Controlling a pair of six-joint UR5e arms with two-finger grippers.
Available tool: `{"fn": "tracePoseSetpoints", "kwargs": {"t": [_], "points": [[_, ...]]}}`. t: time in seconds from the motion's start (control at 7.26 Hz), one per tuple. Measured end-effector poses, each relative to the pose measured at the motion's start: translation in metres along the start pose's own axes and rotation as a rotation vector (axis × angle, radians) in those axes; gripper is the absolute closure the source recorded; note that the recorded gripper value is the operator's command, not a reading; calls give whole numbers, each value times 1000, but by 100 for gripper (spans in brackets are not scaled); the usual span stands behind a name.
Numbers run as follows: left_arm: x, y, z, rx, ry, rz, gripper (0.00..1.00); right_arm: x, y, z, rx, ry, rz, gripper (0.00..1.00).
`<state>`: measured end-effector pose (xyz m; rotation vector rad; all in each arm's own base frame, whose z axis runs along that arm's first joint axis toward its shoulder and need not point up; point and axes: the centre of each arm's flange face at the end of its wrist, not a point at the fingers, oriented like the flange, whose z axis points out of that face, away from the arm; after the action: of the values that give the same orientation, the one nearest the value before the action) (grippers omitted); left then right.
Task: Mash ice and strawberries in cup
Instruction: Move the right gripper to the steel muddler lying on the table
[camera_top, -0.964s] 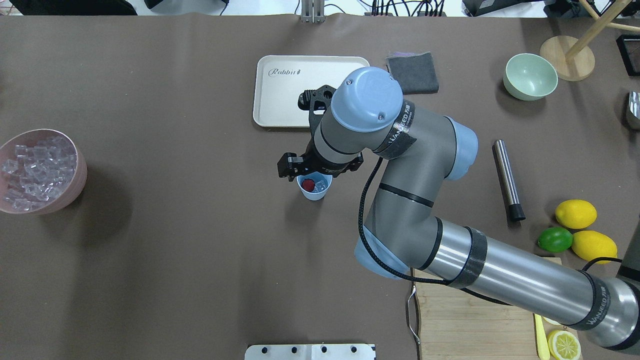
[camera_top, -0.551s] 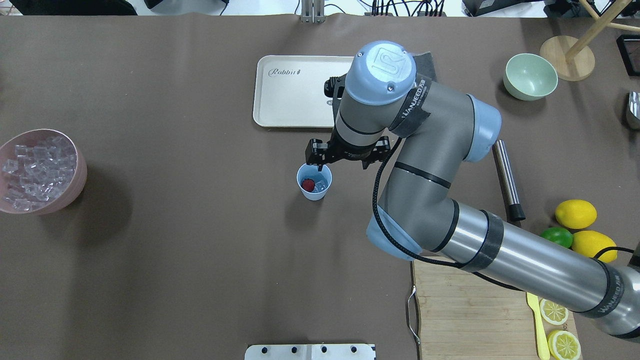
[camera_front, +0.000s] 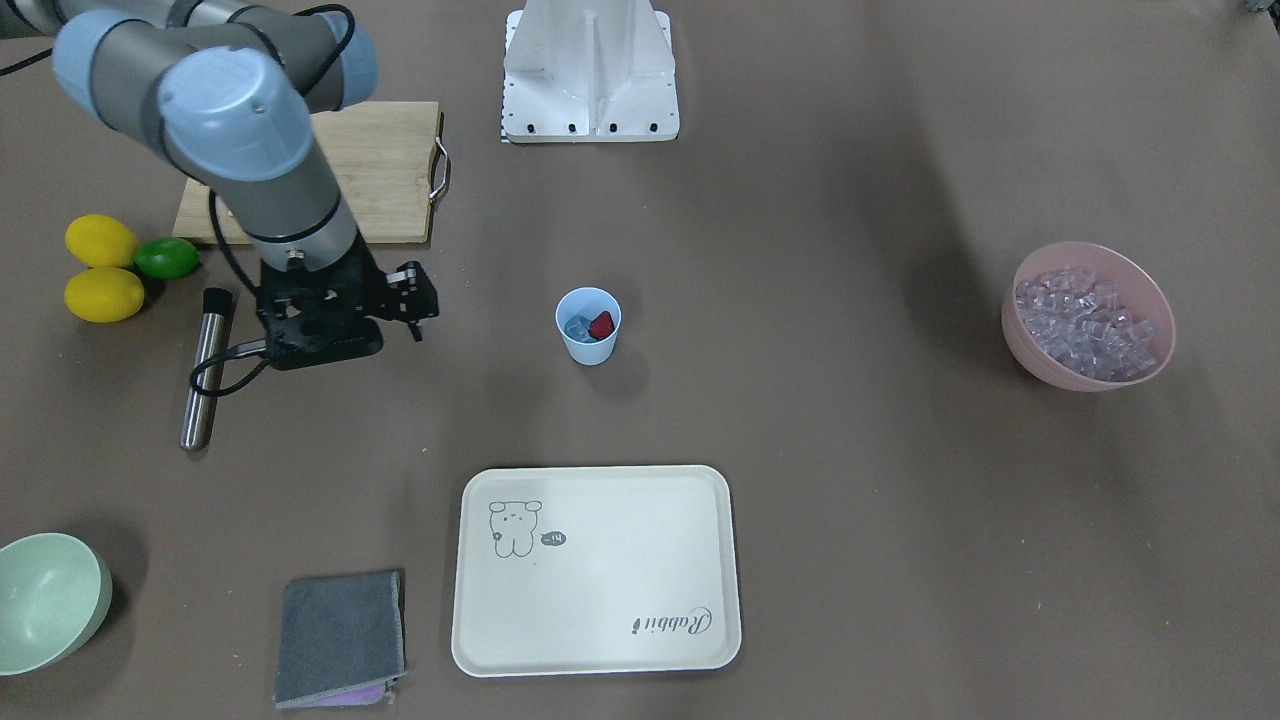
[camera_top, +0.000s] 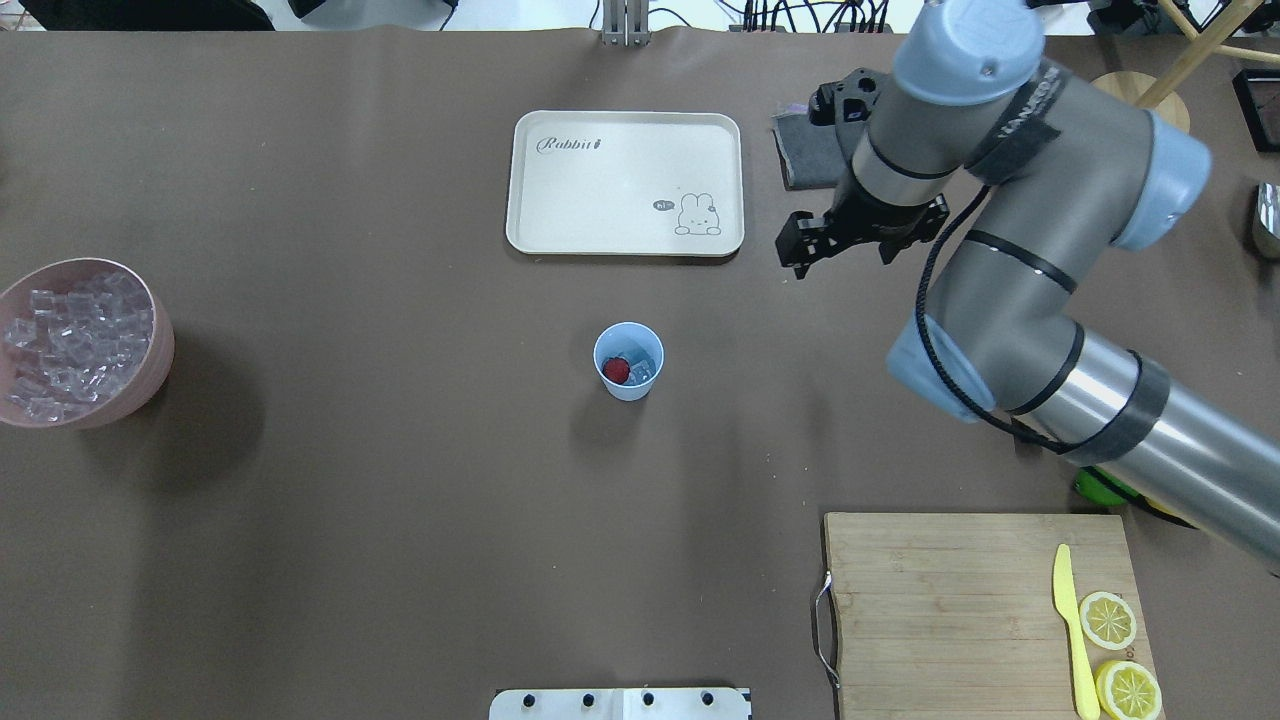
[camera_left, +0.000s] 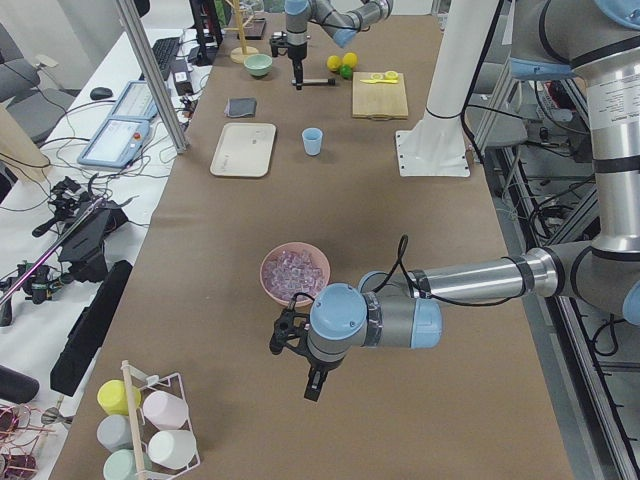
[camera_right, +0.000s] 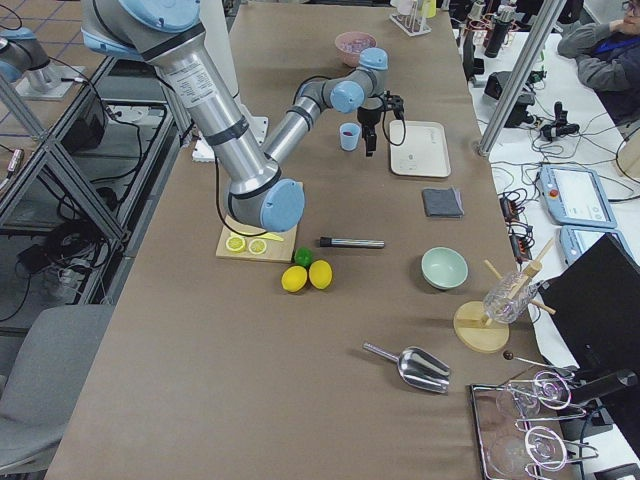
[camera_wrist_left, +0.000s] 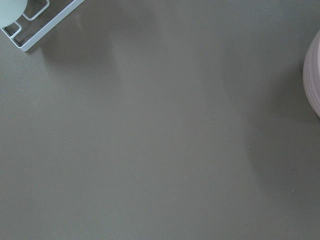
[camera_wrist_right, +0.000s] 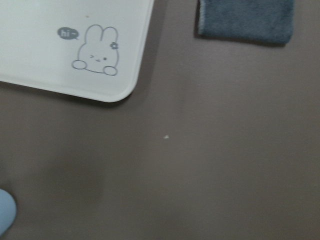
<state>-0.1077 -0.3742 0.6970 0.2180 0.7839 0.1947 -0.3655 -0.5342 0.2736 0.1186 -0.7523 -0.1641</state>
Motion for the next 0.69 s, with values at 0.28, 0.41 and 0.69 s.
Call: {"fn": "tracePoseSetpoints", "kwargs": {"t": [0.28, 0.41, 0.69], "points": [[0, 1, 1, -6, 1, -20, 1, 78, 2, 6, -36, 24, -2, 0], [1, 1, 1, -9, 2, -51, 1, 105, 7, 14, -55, 42, 6, 0], [1, 1, 2, -12, 4, -80, 1, 134, 10, 35, -94, 74, 32, 0]]}}
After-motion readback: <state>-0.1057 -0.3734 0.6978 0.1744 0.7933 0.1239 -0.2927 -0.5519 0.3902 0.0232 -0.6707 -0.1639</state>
